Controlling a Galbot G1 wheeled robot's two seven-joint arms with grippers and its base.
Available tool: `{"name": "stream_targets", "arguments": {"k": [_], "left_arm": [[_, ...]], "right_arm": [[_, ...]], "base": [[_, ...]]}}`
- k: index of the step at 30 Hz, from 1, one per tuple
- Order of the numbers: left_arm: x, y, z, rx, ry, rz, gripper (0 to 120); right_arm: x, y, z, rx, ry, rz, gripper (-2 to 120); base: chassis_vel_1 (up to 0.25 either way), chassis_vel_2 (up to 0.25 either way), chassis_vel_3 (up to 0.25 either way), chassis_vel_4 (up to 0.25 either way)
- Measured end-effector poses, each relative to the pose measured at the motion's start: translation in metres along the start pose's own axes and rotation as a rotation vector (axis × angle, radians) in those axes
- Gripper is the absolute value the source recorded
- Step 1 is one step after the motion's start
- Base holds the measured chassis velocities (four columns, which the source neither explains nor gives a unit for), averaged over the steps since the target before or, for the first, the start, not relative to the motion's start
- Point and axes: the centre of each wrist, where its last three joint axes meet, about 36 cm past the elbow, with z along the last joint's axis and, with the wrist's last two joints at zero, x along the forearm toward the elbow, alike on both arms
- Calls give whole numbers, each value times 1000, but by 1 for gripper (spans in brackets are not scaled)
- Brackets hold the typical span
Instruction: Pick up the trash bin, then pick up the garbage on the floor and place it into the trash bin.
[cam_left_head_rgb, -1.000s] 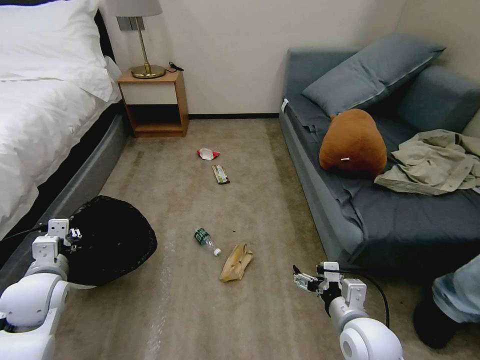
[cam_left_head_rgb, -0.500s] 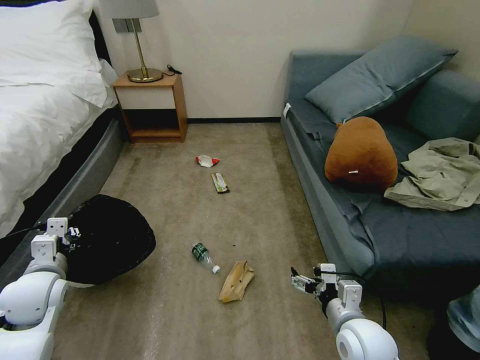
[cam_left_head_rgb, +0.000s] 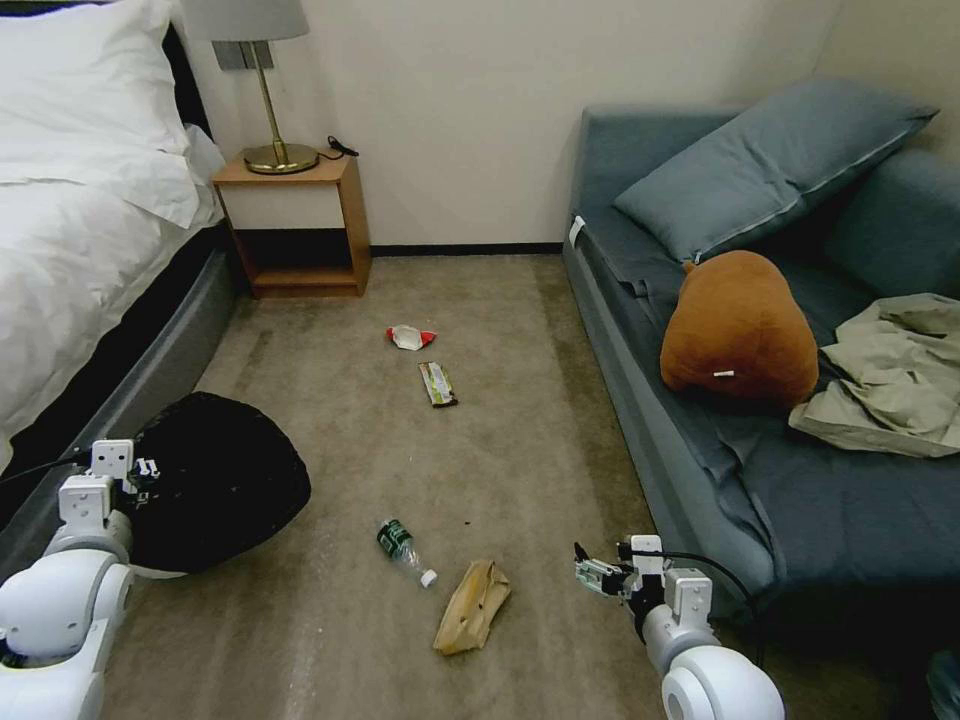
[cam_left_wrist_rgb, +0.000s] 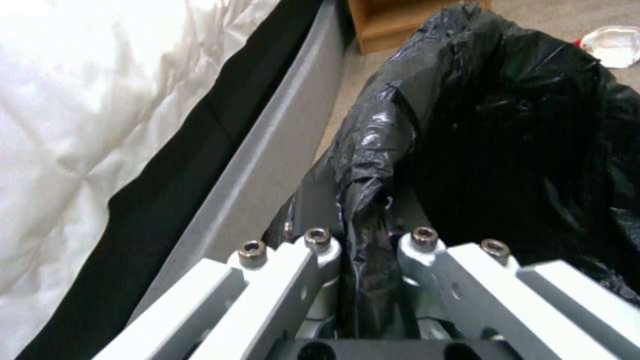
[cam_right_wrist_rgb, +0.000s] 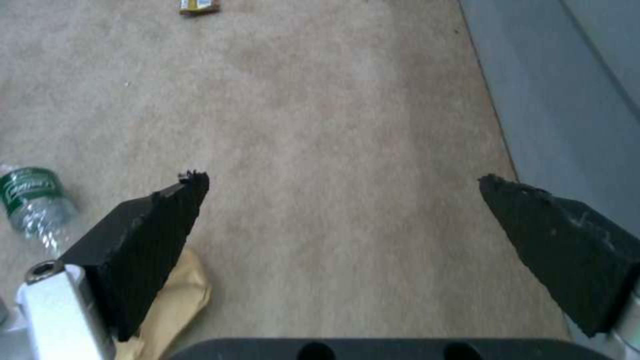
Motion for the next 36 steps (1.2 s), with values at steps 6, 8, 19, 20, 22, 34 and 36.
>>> {"name": "stream_targets", "arguments": {"k": [6, 8, 19, 20, 22, 34, 36], "left_arm": [[-1, 0, 2, 1, -1, 1, 5], [-1, 1, 2, 1, -1, 1, 5], [-6, 0, 0, -3, -16, 11, 5], [-7, 0, -2, -7, -20, 16, 5], [-7, -1, -2, -11, -21, 21, 5], [10, -3, 0, -21, -28, 20, 5], [12, -4, 1, -20, -27, 19, 5]], "right_arm": [[-1, 1, 0, 4, 1, -1, 100], [-2, 1, 1, 5, 2, -1, 100], [-8, 10, 0, 49, 4, -31, 100], [-10, 11, -3, 68, 18, -54, 100], [-11, 13, -5, 89, 36, -83, 100], [-54, 70, 17, 279, 219, -331, 100], [-58, 76, 19, 293, 232, -347, 100]], "base": [[-117, 126, 113, -121], [-135, 113, 111, -129], [-78, 80, 79, -73], [0, 0, 0, 0], [0, 0, 0, 0], [0, 0, 0, 0], [0, 0, 0, 0]]}}
